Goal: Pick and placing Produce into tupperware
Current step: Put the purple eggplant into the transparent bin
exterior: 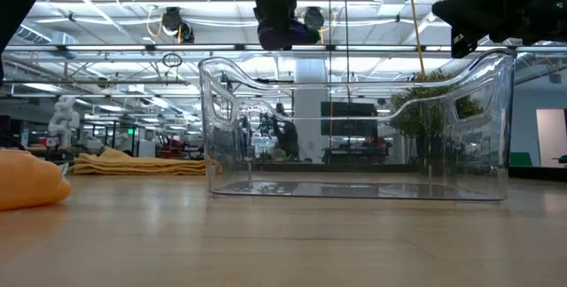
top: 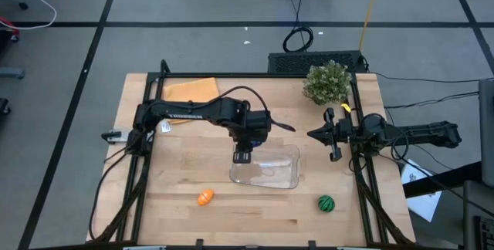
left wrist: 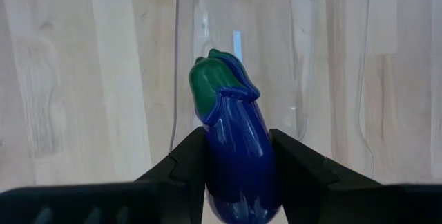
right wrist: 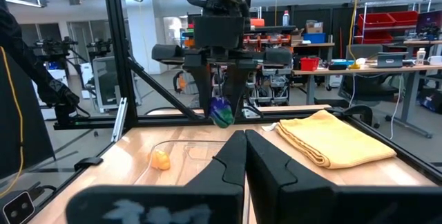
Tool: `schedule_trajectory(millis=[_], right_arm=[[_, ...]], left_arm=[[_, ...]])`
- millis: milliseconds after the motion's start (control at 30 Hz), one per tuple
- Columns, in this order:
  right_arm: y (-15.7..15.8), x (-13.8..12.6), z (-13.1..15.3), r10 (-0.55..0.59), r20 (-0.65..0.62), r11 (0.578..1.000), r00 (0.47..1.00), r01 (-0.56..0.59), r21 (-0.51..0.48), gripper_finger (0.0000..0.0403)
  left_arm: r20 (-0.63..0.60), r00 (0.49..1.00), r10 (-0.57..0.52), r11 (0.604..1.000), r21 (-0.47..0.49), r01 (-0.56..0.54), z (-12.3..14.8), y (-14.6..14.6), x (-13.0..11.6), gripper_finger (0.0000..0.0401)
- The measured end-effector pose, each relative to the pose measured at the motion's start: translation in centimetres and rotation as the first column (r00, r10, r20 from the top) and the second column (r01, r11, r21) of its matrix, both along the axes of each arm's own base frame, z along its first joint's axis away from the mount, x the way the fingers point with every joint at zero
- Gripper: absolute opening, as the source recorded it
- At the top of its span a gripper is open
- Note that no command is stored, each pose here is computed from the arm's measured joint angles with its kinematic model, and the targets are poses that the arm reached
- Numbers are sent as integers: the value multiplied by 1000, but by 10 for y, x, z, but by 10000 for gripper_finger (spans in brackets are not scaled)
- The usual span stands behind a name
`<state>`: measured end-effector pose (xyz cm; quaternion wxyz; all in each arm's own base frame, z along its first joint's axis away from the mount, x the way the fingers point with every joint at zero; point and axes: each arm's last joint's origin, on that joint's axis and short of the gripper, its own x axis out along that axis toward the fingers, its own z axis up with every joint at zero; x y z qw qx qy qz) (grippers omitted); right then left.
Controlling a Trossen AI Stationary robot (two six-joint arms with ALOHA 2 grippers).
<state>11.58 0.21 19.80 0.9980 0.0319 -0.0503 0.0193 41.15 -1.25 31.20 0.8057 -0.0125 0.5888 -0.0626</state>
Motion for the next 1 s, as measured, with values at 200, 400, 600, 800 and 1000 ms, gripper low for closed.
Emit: schedule_trajectory(millis=[200, 400, 600, 800, 1000], right_arm=[[0, 0, 0, 0, 0, 1000, 1000, 0, -1, 0], [0, 0, 0, 0, 0, 1000, 1000, 0, -1, 0], [0, 0, 0, 0, 0, 1000, 1000, 0, -1, 0], [0, 0, 0, 0, -3, 1000, 1000, 0, -1, 0], [0, 1, -1, -1, -10, 1000, 1000, 1, 0, 0]], left_arm=[[0, 1000, 0, 1000, -1, 0, 0, 0, 0, 131], [6, 1000, -7, 1000, 1, 7, 0, 0, 0, 131], [36, 998, -60, 998, 9, 60, -5, -10, 7, 131], [43, 994, -100, 995, 15, 99, -17, -21, 16, 131], [26, 991, -134, 991, 35, 133, -28, -28, 22, 131]])
